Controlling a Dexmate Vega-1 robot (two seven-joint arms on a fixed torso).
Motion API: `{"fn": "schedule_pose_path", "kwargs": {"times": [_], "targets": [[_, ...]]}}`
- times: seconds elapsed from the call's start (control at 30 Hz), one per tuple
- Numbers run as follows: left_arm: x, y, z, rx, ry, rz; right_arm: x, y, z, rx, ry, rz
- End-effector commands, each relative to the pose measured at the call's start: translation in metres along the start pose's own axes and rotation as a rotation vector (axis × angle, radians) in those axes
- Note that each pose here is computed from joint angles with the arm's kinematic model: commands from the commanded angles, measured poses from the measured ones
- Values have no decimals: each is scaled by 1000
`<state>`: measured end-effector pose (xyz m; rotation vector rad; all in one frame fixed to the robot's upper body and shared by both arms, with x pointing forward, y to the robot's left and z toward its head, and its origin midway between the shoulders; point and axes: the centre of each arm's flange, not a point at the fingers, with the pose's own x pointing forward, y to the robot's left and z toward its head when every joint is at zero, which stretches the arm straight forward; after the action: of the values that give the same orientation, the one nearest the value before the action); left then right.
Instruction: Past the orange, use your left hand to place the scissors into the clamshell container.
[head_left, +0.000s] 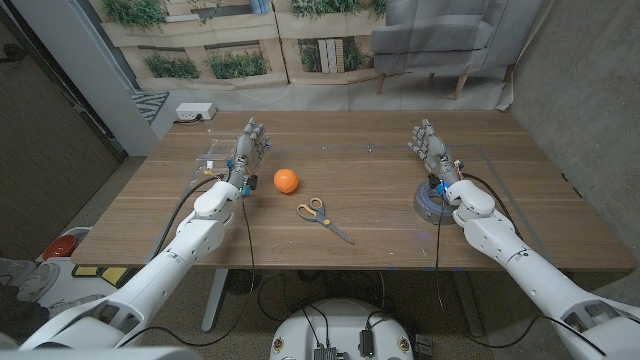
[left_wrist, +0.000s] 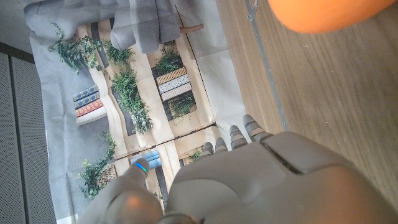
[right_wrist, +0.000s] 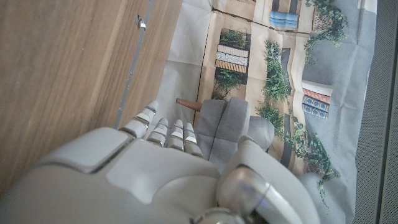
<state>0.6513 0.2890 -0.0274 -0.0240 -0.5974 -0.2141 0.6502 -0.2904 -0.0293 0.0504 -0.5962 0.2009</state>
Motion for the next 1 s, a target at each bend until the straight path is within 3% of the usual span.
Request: {"fn": "schedule_pose_path", "kwargs": {"times": [0.03, 0.4, 1.0], "targets": [[-1, 1, 4, 26, -25, -2, -3, 2, -1, 0, 3, 2], [0, 0, 15, 129, -95, -12, -4, 2, -2, 2, 3, 0], [12, -9, 47, 414, -214, -139, -4, 1, -7, 15, 8, -5]]}}
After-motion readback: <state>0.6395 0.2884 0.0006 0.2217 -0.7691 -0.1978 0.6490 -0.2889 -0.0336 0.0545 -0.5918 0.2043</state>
